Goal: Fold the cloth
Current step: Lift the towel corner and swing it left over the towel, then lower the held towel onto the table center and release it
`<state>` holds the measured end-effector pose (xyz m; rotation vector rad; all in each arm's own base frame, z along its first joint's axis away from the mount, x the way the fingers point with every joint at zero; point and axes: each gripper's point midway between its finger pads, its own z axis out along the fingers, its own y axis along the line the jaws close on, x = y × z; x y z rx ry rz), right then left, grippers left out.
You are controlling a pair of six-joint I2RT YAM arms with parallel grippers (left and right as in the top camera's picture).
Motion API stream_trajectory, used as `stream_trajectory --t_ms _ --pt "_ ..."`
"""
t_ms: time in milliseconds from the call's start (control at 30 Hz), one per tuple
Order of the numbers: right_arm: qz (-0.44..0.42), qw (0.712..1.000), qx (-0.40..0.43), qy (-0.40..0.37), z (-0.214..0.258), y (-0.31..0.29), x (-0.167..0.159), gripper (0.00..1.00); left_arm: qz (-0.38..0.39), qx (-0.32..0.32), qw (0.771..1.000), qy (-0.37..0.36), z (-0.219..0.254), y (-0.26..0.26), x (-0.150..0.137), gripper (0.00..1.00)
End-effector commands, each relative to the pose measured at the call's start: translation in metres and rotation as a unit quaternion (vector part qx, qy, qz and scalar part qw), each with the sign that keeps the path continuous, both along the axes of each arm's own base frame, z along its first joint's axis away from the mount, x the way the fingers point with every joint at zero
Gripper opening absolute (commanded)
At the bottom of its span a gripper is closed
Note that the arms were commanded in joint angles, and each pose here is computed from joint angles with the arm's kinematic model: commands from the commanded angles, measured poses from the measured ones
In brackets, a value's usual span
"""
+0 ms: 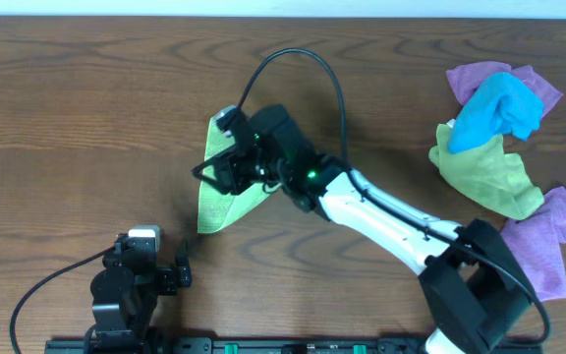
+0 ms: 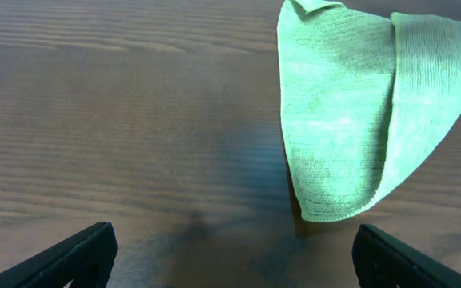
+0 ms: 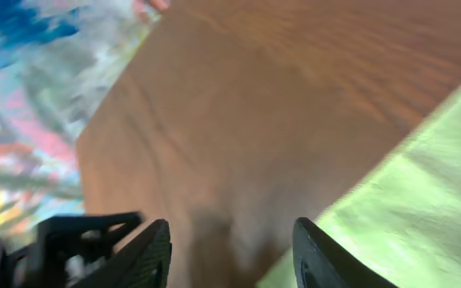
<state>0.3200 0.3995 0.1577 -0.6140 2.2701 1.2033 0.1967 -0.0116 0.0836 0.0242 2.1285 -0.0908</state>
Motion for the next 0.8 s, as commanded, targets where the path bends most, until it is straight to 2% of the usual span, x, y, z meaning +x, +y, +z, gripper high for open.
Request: stream_trajectory --t_ms 0,167,300,767 --pt "-0.078 0.996 -0.042 -0.014 -0.012 -0.036 0.043 0.52 -0.004 0.007 1.0 -0.001 -0.002 0.0 0.0 0.95" --pt "-0.16 0.981 -0.111 0.015 -0.039 -0.091 0.07 0.55 -0.004 0.007 1.0 -0.001 -0.002 0.0 0.0 0.95" --pt "-0.19 0.972 -0.135 0.0 -0.045 -0.11 0.085 0.52 -0.004 0.007 1.0 -0.001 -0.002 0.0 0.0 0.95" --pt "-0.192 0.964 -0.183 0.035 -0.103 -0.113 0.085 0.52 -0.005 0.007 1.0 -0.001 -0.002 0.0 0.0 0.95"
